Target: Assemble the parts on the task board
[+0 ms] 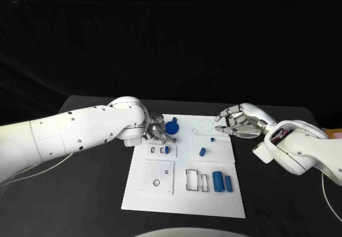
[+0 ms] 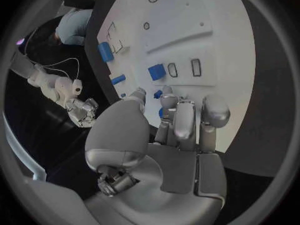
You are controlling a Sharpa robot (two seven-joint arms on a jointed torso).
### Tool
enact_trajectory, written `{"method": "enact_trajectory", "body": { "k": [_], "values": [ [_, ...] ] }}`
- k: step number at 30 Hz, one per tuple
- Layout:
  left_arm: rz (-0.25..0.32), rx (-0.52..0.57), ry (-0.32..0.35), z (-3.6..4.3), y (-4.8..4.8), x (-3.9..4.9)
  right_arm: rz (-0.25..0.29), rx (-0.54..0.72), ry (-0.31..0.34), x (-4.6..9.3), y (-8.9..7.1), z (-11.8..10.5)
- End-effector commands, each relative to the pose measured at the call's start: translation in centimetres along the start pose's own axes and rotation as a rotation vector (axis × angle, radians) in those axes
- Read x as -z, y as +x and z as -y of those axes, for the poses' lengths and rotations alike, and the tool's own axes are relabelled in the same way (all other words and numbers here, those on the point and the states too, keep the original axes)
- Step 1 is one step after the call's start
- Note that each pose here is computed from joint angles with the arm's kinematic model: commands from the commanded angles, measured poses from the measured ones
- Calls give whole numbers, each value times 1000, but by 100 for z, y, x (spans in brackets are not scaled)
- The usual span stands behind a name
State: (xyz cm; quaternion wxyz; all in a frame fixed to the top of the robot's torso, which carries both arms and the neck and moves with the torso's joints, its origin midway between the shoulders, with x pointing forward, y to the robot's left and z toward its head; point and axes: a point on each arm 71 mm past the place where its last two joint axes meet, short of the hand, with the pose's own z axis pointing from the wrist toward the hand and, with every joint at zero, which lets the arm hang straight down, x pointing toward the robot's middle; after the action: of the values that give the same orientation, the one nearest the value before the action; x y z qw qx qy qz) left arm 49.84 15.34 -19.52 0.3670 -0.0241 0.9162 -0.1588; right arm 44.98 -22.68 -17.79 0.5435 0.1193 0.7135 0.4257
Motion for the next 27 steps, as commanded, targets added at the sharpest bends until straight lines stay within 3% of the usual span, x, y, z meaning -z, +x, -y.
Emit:
{"method": "enact_trajectory", "body": {
  "k": [1,27],
  "values": [
    [-30,-38,-12,21,18,-5,9,1,-2,-1,-7,0],
    [-105,-78,-7,50,114,-24,31,7,-8,-12,-6,-16]
  ]
}}
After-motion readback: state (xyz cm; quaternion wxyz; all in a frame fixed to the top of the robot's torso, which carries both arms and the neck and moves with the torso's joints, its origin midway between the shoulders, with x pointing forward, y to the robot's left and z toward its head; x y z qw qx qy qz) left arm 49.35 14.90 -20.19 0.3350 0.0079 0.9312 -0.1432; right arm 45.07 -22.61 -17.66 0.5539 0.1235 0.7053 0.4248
